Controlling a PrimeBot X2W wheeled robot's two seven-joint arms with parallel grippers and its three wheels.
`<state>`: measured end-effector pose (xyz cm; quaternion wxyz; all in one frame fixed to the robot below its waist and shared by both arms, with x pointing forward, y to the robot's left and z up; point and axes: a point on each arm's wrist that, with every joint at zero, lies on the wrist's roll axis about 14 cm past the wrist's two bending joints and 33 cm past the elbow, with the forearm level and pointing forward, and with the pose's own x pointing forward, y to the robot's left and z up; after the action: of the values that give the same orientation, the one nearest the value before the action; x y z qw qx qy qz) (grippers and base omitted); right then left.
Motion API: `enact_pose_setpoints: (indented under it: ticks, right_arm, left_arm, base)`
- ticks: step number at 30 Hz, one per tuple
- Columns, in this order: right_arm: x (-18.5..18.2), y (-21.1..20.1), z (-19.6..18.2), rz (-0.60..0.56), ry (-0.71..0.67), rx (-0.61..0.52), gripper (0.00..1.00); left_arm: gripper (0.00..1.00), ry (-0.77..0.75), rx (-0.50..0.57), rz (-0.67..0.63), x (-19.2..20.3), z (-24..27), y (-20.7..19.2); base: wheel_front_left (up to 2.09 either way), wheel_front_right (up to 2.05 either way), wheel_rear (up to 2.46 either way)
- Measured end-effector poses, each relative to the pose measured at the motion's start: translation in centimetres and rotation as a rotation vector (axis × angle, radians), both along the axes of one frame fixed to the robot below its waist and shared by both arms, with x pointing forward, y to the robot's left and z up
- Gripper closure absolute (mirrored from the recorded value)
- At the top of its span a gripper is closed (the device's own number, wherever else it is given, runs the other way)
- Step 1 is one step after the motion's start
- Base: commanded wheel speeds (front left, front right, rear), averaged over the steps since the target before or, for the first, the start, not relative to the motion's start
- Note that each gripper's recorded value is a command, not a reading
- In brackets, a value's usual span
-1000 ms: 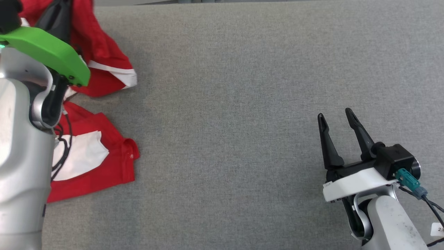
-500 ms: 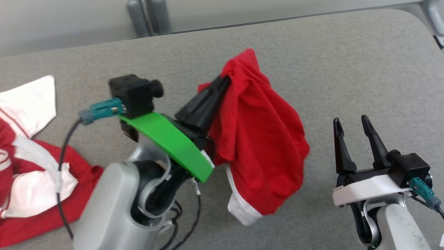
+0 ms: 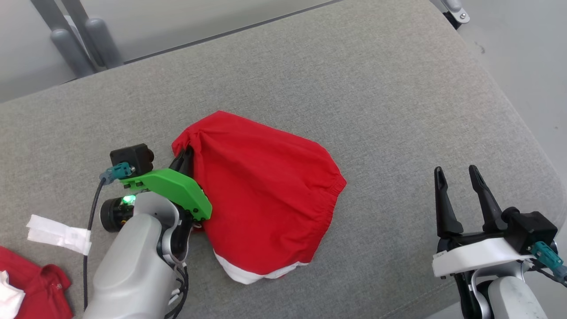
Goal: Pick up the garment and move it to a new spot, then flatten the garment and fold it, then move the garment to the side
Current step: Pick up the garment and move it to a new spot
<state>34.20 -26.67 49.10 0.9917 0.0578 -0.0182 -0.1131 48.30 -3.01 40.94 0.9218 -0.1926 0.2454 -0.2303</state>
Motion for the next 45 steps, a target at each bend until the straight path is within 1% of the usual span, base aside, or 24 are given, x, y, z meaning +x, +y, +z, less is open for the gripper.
enact_pose_setpoints:
  ticks: [1,4,5,7,9,12,15,17,21,25,29,33,37,45]
  right_arm:
    - [-0.2,-0.1,-0.1,-0.004,0.005,-0.002,0.0]
    - [0.0,0.3,0.0,0.01,0.006,-0.02,0.0]
    - [0.1,0.5,0.2,0.019,0.003,-0.034,0.0]
    - [0.4,0.8,0.7,0.031,-0.009,-0.056,0.0]
    - [0.3,0.9,1.3,0.042,-0.022,-0.079,0.0]
    - [-0.4,1.1,1.8,0.068,-0.031,-0.116,0.0]
    - [-0.3,1.6,2.9,0.109,-0.059,-0.151,0.0]
    - [0.0,2.4,3.5,0.14,-0.08,-0.156,0.0]
    - [0.6,3.8,4.2,0.192,-0.112,-0.155,0.0]
    - [0.8,5.5,3.8,0.249,-0.112,-0.141,0.0]
    - [1.0,7.1,3.2,0.294,-0.099,-0.125,0.0]
    - [1.1,8.3,2.3,0.327,-0.075,-0.112,0.0]
    - [1.0,8.9,2.3,0.341,-0.076,-0.107,0.0]
    - [1.0,9.2,2.6,0.343,-0.086,-0.099,0.0]
  left_arm:
    - [0.0,-0.025,-0.004,0.001,0.1,0.0,-0.2]
    - [0.0,-0.185,-0.012,0.019,1.0,1.9,0.0]
    - [0.0,-0.238,0.007,0.02,1.3,2.5,0.3]
    - [0.0,-0.299,0.014,0.02,1.3,3.6,0.6]
    - [0.0,-0.367,-0.005,0.022,0.8,5.6,0.9]
    - [0.0,-0.461,0.002,-0.007,-1.9,7.4,1.1]
    - [0.0,-0.51,0.044,0.02,-4.7,8.1,2.9]
    - [0.0,-0.516,0.081,0.058,-6.3,7.9,4.8]
    - [0.0,-0.446,0.137,0.222,-9.7,6.3,10.6]
    - [0.0,-0.393,0.224,0.359,-13.2,4.7,16.3]
    - [0.0,-0.377,0.258,0.464,-16.1,4.5,20.3]
    - [0.0,-0.396,0.269,0.54,-18.3,5.1,22.7]
    - [0.0,-0.423,0.267,0.606,-19.5,6.1,24.5]
    - [0.0,-0.464,0.225,0.56,-19.1,7.0,23.2]
  base:
    - [0.0,0.0,0.0]
    - [0.0,0.0,0.0]
    - [0.0,0.0,0.0]
    - [0.0,0.0,0.0]
    - [0.0,0.0,0.0]
    - [0.0,0.0,0.0]
    - [0.0,0.0,0.0]
    - [0.0,0.0,0.0]
    - [0.0,0.0,0.0]
    - [0.0,0.0,0.0]
    - [0.0,0.0,0.0]
    - [0.0,0.0,0.0]
    - [0.0,0.0,0.0]
    - [0.0,0.0,0.0]
